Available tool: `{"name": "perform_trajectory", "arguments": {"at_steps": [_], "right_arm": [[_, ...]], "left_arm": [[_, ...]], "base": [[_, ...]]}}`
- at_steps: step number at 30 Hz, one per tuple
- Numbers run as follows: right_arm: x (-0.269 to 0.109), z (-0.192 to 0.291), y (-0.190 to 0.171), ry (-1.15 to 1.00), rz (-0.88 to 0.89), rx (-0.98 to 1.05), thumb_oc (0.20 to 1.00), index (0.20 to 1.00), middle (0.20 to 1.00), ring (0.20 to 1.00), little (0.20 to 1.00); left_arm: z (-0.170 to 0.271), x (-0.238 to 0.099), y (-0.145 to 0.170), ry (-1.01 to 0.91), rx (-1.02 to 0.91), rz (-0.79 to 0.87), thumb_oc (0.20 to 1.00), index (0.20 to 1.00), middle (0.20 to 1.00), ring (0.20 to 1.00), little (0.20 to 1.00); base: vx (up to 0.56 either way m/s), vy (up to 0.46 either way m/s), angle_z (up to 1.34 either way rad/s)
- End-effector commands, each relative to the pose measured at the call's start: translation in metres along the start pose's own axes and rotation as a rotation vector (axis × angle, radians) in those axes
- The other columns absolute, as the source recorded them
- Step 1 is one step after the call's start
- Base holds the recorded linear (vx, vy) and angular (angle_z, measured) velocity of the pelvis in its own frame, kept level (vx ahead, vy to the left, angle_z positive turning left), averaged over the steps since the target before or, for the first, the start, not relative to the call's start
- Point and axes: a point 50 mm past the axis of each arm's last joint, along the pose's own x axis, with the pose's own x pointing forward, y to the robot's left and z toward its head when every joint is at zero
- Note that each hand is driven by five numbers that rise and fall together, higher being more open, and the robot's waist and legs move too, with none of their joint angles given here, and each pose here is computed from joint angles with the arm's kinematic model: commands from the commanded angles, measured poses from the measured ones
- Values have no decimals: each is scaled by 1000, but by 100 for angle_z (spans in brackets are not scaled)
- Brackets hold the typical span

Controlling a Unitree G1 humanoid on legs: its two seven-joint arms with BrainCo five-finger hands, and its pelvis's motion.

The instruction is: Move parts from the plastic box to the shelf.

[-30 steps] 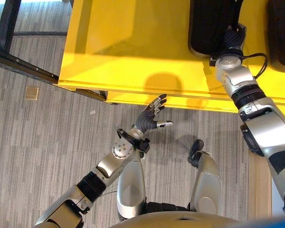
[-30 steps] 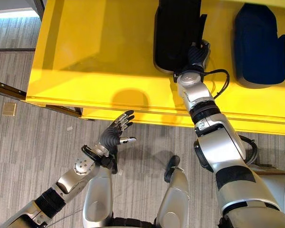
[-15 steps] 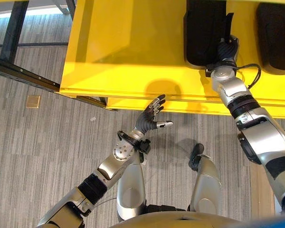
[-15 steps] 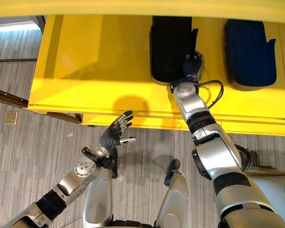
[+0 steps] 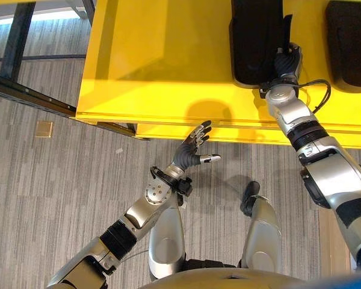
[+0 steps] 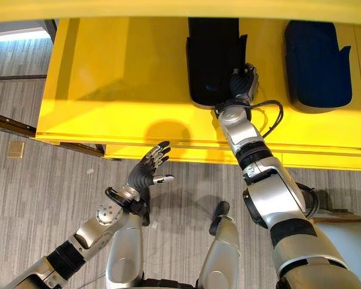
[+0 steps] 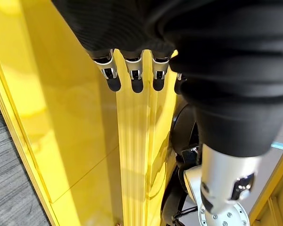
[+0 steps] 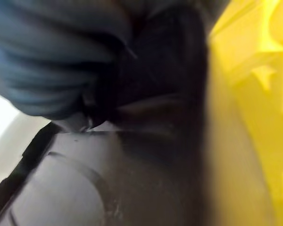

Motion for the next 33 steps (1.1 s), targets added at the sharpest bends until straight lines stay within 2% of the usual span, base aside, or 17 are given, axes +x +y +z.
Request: {"name": "perform_trajectory", "arguments": {"at_steps": [1,21,33], "right_arm": [[3,-21,-11,88,-39,8,1000,1000,1000,1000,1000],[-6,-45,-6,263,-43,184,1000,1000,1000,1000,1000],[-32,-67,17,354,136,294,1000,1000,1000,1000,1000]], "left_arm": [[20,3,-17,-119,-22,-66,1000,1000,1000,1000,1000],[17,2,-19,-105,-37,-61,1000,1000,1000,1000,1000],[16,0,-15,-103,-42,-41,1000,1000,1000,1000,1000]], "base": [[0,0,0],[5,3,0],[9,4,-2]]}}
